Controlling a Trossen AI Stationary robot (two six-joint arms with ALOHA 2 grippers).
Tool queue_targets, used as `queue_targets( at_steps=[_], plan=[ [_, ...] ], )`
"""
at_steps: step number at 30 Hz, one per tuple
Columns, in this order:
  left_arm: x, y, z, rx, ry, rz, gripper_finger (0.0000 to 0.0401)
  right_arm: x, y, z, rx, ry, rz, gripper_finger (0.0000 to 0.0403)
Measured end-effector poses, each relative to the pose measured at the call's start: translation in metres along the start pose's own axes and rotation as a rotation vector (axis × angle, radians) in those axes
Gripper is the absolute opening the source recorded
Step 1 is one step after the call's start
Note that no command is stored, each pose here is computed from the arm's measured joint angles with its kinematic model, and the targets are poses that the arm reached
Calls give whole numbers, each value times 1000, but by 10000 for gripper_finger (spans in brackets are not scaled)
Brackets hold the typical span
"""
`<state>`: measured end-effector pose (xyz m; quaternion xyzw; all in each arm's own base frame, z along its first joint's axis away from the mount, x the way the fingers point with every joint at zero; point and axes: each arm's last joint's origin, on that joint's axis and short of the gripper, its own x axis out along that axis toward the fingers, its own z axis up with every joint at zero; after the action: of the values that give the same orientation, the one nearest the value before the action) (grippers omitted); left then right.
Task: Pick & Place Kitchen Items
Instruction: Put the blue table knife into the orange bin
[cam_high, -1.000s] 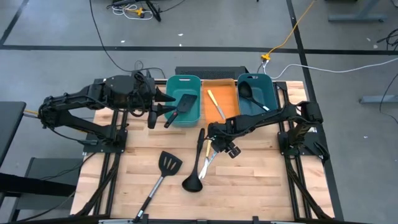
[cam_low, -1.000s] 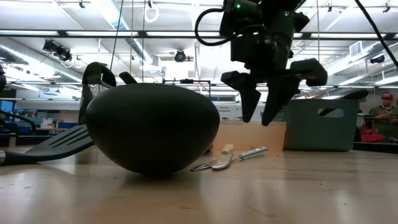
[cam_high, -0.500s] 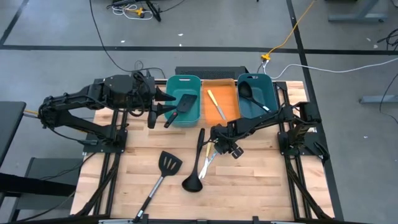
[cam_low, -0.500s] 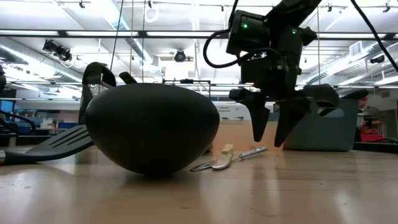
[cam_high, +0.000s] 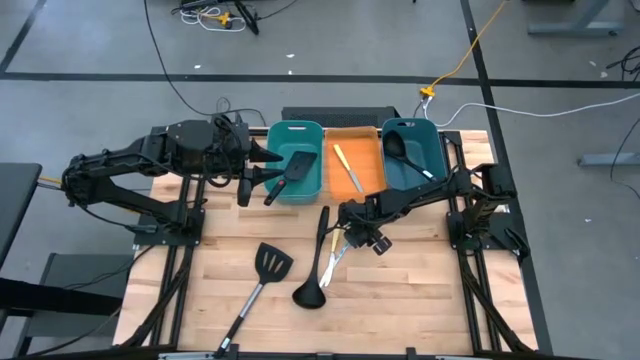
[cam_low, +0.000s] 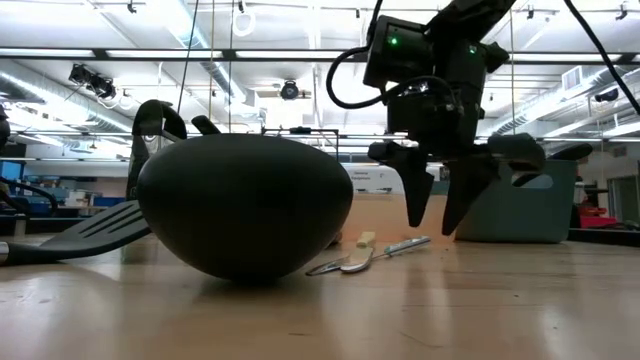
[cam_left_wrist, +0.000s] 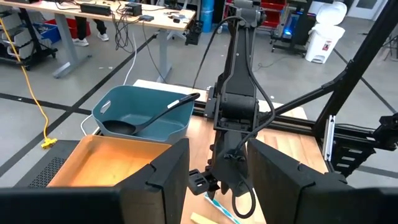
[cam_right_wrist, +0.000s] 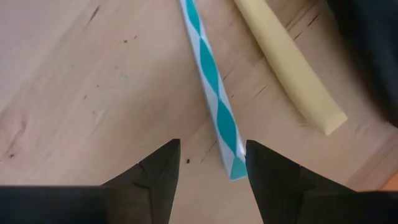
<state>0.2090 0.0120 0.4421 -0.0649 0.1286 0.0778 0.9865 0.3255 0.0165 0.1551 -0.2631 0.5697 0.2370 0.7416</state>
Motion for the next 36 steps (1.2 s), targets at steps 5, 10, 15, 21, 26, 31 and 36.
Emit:
queue_targets(
  at_steps=[5, 10, 15, 21, 26, 31, 36],
  plan=[
    [0, 0, 0, 0, 0, 1, 167, -8, -4, 2, 12, -7, 42, 187],
    [0, 1, 0, 0, -3, 20, 167, -9, -8, 1, 25, -16, 40, 177],
    [0, 1, 0, 0, -4, 21, 167, -9, -14, -1, 41, -32, 22, 162],
    [0, 1, 0, 0, -4, 21, 167, -9, -16, -1, 44, -41, 13, 157],
    [0, 1, 0, 0, -4, 21, 167, -9, -16, -1, 43, -52, 17, 174],
    [0, 1, 0, -1, -4, 21, 167, 1, -16, -2, 47, -24, 39, 199],
    [0, 1, 0, -1, -3, 21, 167, 12, -16, -2, 41, 2, 47, 210]
  ],
)
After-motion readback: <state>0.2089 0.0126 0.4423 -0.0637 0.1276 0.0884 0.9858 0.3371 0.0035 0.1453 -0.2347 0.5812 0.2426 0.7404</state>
